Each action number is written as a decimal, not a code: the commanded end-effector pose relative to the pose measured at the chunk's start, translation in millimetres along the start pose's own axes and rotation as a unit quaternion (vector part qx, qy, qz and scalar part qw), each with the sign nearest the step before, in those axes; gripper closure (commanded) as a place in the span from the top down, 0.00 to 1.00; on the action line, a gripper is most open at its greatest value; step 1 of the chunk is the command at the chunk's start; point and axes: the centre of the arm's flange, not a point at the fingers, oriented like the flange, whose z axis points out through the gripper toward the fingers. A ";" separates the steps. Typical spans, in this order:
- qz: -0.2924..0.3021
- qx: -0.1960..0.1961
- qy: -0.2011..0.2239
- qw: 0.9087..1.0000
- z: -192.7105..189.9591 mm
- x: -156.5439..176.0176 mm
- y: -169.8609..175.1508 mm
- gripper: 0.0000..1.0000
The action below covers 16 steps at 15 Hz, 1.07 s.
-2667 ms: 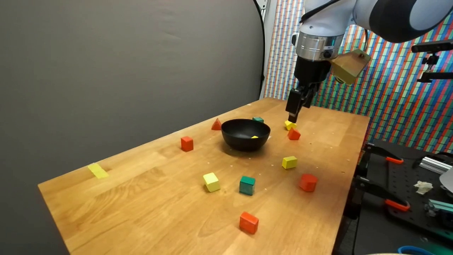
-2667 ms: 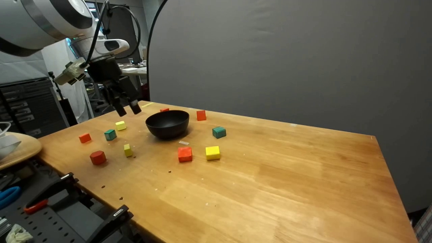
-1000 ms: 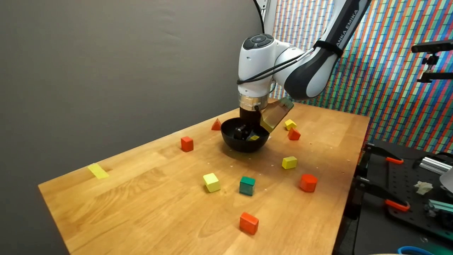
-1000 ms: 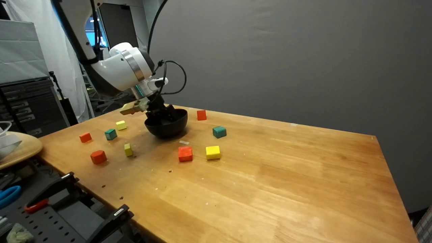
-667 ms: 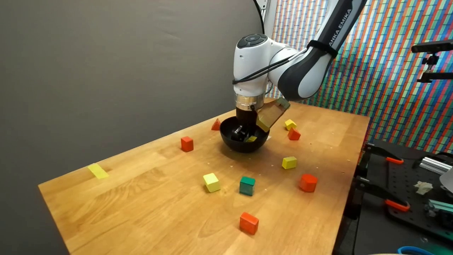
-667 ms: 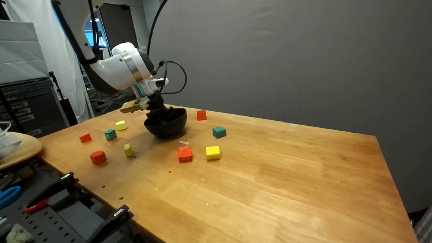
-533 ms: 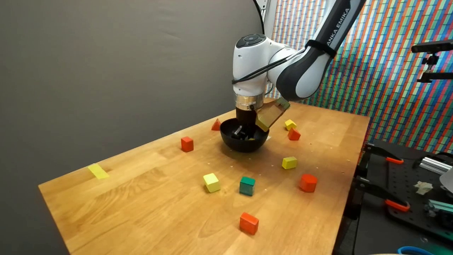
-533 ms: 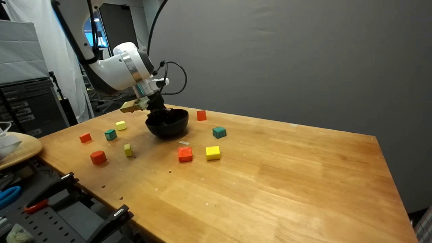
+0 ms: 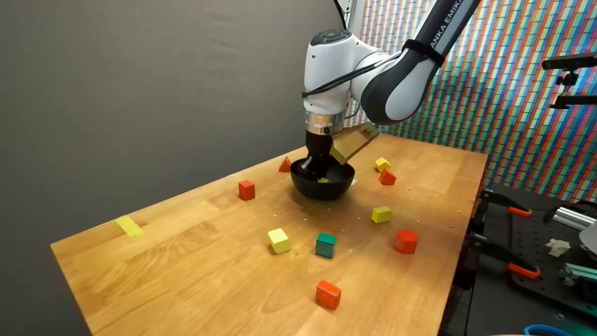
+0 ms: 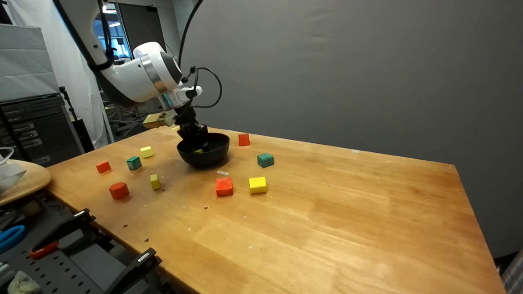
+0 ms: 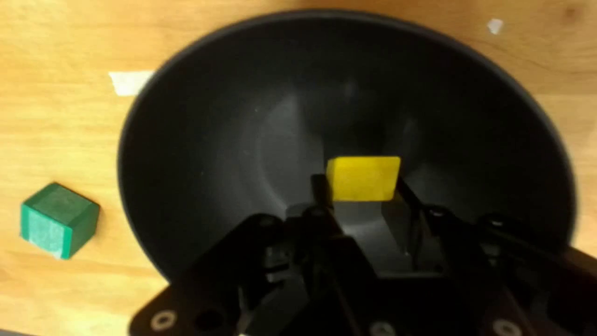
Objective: Remove all the blocks from the bowl
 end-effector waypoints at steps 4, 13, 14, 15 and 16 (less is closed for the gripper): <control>-0.095 0.049 0.140 0.984 -132.4 -15.5 -47.9 0.16; -0.189 0.100 0.105 0.971 -68.8 -14.4 -129.6 0.16; -0.191 0.100 0.095 0.972 -56.6 -15.3 -132.5 0.17; -0.193 0.099 0.089 0.972 -47.8 -15.3 -133.6 0.19; -0.192 0.098 0.086 0.973 -40.6 -15.2 -134.5 0.18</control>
